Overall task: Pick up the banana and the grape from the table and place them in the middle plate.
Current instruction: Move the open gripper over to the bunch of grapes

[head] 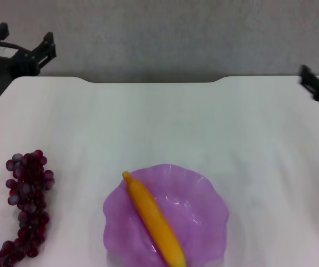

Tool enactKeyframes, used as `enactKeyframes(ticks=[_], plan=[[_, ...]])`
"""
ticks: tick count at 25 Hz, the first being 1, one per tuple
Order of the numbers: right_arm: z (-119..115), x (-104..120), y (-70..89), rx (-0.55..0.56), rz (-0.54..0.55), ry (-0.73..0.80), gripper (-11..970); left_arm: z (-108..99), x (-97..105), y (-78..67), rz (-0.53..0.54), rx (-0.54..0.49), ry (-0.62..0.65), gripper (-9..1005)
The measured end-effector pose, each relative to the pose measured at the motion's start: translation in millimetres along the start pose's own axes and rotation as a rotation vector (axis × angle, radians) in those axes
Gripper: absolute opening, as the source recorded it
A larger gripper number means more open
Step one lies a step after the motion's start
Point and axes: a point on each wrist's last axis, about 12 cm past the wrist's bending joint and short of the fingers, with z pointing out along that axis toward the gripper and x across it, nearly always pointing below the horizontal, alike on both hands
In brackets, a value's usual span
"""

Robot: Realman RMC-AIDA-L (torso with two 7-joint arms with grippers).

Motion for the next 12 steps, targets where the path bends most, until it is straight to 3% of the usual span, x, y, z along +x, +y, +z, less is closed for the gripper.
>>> enactKeyframes(ticks=[2, 3, 6, 12], plan=[[-6, 8, -20.7, 0.066, 0.020, 0.001, 658, -2, 1, 1.5, 0.000, -0.006, 0.000, 824], [-6, 8, -20.7, 0.066, 0.020, 0.001, 658, -4, 1, 2.6, 0.001, -0.010, -0.001, 824], [-18, 18, -43.3, 0.143, 0.049, -0.021, 657, -9, 1, 8.0, 0.001, -0.029, 0.000, 823], [-27, 25, -54.0, 0.182, 0.068, -0.042, 657, -18, 4, 19.2, 0.020, -0.064, 0.057, 822]])
